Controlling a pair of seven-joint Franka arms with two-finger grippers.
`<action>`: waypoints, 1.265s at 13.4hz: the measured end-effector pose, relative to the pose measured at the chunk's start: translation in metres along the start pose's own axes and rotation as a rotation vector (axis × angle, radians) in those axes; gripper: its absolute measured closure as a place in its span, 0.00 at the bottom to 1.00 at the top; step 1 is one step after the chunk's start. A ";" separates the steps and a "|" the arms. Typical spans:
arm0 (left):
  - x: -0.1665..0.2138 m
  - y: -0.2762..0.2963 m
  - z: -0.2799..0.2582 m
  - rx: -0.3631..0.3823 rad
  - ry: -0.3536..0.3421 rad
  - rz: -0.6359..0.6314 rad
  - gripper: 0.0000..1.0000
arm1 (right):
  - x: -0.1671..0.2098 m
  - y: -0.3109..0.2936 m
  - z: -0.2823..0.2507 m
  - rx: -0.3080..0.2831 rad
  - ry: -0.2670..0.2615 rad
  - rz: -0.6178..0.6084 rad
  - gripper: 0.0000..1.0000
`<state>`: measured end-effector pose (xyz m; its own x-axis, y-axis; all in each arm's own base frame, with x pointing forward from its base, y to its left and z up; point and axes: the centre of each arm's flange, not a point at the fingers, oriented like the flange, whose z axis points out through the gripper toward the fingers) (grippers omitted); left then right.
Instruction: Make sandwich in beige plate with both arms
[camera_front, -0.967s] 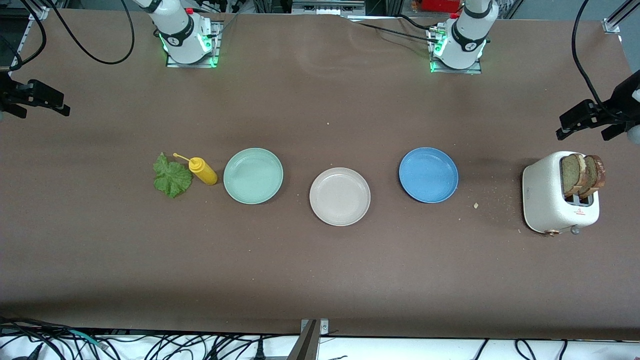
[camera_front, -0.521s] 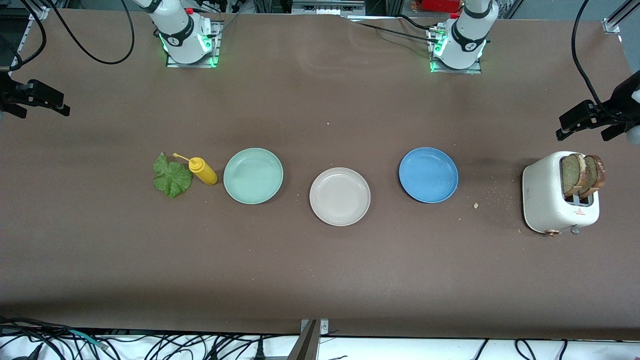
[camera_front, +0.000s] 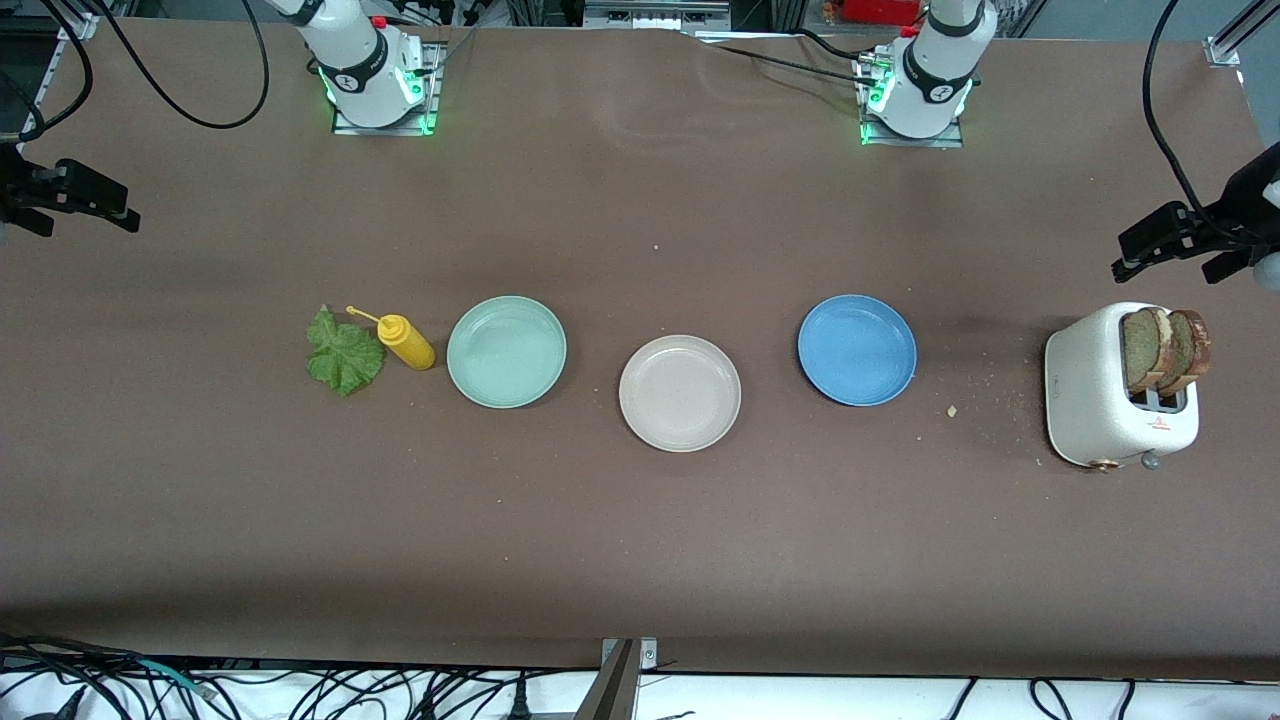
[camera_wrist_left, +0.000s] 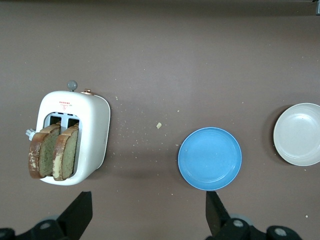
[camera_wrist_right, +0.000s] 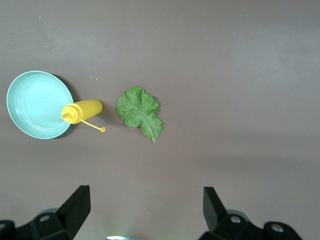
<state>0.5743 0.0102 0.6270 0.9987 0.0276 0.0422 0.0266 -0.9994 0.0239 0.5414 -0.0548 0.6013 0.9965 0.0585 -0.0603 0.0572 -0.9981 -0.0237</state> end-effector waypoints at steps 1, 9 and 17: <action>0.000 0.000 0.000 0.000 0.000 0.000 0.00 | 0.000 0.000 0.000 0.000 0.000 0.000 0.00; 0.001 0.000 0.000 0.000 0.006 0.000 0.00 | 0.000 0.000 0.000 0.000 0.000 0.000 0.00; 0.003 0.000 0.001 0.000 0.011 0.000 0.00 | 0.000 0.000 0.000 0.000 0.000 0.000 0.00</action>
<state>0.5770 0.0104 0.6262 0.9982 0.0281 0.0534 0.0269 -0.9993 0.0241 0.5413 -0.0548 0.6013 0.9965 0.0585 -0.0605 0.0572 -0.9981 -0.0237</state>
